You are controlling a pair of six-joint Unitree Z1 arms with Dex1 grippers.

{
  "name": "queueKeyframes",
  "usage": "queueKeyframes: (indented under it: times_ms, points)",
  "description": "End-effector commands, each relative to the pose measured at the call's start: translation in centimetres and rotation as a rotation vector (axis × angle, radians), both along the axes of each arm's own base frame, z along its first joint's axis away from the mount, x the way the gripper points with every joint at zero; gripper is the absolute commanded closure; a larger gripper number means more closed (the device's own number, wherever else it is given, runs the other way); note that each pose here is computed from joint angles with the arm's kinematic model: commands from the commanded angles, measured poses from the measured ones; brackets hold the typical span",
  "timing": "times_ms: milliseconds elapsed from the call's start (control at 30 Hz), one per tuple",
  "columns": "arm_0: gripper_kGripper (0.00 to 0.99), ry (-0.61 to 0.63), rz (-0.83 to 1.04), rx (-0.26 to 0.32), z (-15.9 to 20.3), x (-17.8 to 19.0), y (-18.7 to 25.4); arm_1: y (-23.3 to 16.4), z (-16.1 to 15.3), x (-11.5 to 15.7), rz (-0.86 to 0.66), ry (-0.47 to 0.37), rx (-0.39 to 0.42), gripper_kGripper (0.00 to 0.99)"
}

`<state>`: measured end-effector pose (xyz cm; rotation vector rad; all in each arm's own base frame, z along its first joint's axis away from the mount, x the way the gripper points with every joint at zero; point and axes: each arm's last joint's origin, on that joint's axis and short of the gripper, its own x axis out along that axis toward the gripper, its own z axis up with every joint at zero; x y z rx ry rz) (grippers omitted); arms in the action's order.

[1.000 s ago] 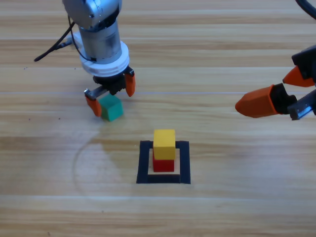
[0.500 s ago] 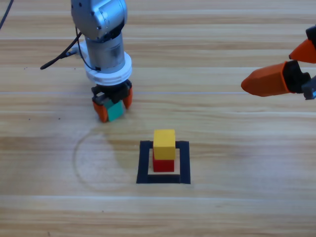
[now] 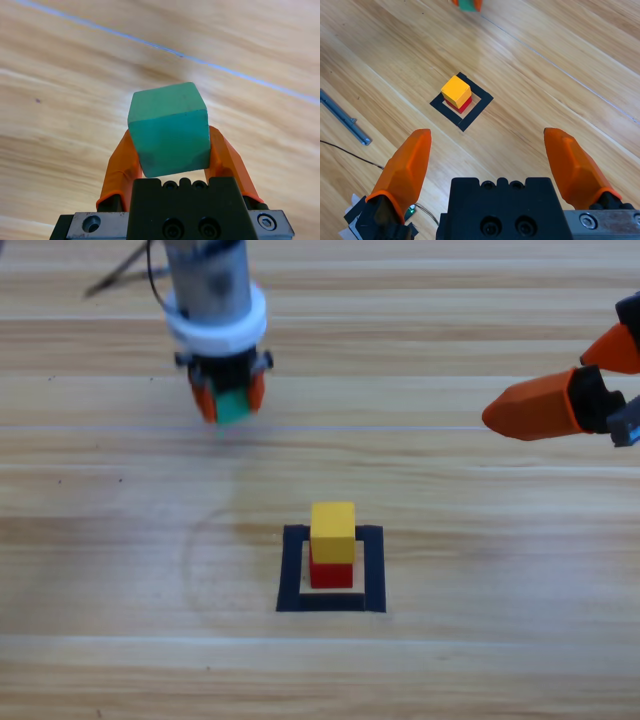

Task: Stack the blocks in the rectangular block: red at the bottom, yellow in the middle, green on top

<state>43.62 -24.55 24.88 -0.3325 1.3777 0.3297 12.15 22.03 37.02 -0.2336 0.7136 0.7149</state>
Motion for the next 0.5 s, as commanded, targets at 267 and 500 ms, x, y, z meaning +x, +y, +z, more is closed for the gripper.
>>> queueKeyframes:
  times_ms: [267,500]
  points:
    - [0.990,-0.123,-0.704,-0.031,11.5,-9.2,-1.7,2.4,-2.0,-0.4,0.044,0.049,-0.067,0.000]
    - [0.990,-0.062,-0.899,-0.019,8.7,-13.2,-8.4,2.6,-2.1,-0.5,0.049,0.051,-0.069,0.000]
